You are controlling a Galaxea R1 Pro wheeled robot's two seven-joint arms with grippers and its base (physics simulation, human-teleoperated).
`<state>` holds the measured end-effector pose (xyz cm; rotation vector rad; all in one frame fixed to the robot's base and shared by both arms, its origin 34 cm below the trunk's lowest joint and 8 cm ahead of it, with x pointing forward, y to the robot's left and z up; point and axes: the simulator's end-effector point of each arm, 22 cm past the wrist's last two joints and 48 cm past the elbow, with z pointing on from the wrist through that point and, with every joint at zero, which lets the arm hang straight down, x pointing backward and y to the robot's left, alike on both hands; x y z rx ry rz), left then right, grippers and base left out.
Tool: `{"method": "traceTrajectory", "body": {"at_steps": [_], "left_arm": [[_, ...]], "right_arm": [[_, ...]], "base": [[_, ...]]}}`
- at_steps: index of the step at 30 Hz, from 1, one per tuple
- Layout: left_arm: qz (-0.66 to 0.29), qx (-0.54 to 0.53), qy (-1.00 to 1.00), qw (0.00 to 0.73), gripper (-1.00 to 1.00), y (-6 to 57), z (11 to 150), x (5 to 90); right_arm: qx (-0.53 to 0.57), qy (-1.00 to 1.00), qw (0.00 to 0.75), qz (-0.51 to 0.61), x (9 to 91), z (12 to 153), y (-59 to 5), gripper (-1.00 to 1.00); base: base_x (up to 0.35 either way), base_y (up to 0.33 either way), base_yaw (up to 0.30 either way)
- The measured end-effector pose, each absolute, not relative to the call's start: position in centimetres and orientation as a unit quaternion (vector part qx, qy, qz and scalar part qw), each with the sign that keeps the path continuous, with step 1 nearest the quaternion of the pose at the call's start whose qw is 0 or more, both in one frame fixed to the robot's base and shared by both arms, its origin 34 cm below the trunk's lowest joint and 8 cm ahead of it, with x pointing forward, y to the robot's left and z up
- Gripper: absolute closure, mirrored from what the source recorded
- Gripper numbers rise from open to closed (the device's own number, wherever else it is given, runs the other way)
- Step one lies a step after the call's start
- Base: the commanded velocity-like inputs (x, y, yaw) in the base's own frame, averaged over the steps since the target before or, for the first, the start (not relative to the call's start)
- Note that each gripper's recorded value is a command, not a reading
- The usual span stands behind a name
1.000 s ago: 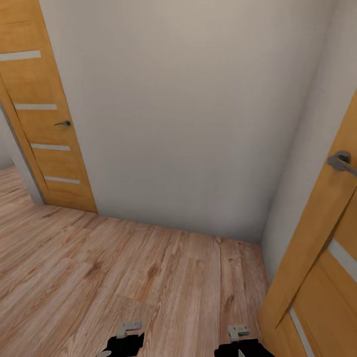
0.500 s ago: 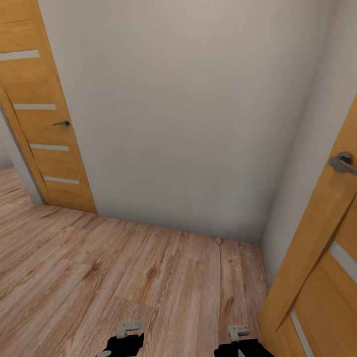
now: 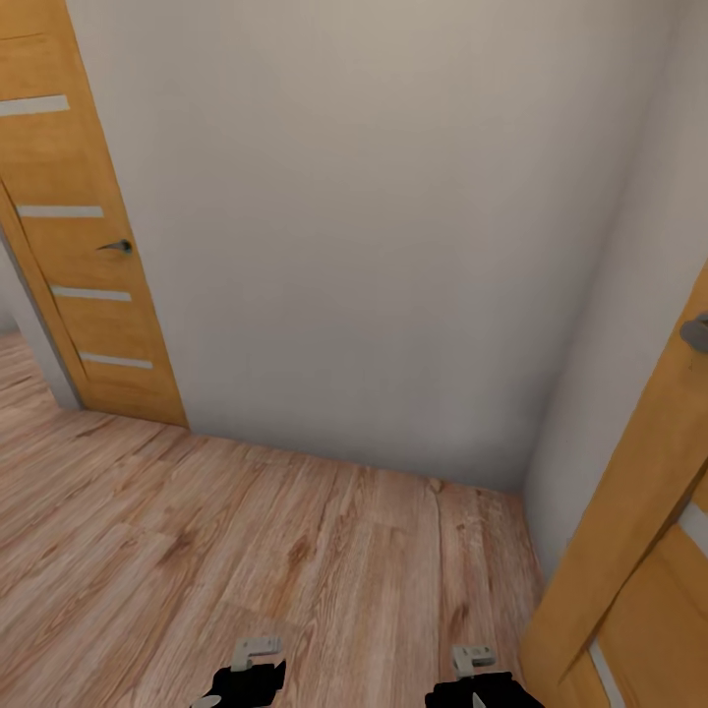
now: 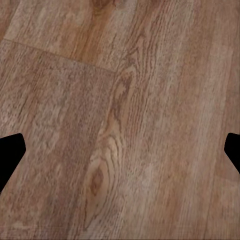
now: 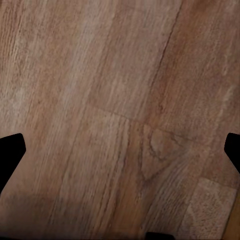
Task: Move the two storage containers from the living room to the garage. In the garage, place one container on the floor and stack the other container on top of it (either order is fine).
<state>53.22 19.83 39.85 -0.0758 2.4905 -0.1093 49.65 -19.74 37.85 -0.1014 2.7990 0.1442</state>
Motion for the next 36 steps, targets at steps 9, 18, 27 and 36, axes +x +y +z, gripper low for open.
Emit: {"method": "traceTrajectory", "body": {"at_steps": [9,18,27,36], "left_arm": [[-0.041,-0.029,0.947,0.318,-1.0,19.87,39.85,53.22],[-0.041,-0.029,0.947,0.318,-1.0,19.86,39.85,53.22],[-0.041,-0.029,0.947,0.318,-1.0,19.88,39.85,53.22],[-0.041,-0.029,0.947,0.318,-1.0,19.86,39.85,53.22]], "right_arm": [[-0.036,0.984,0.168,0.051,49.65,37.85,-19.74,-1.0],[-0.036,0.984,0.168,0.051,49.65,37.86,-19.74,-1.0],[-0.036,0.984,0.167,0.051,49.64,37.85,-19.75,-1.0],[-0.036,0.984,0.167,0.051,49.63,37.85,-19.65,-1.0]], "base": [[0.185,0.0,0.0],[0.202,-0.016,0.0],[0.174,-0.036,0.0],[0.162,-0.003,0.0]]}}
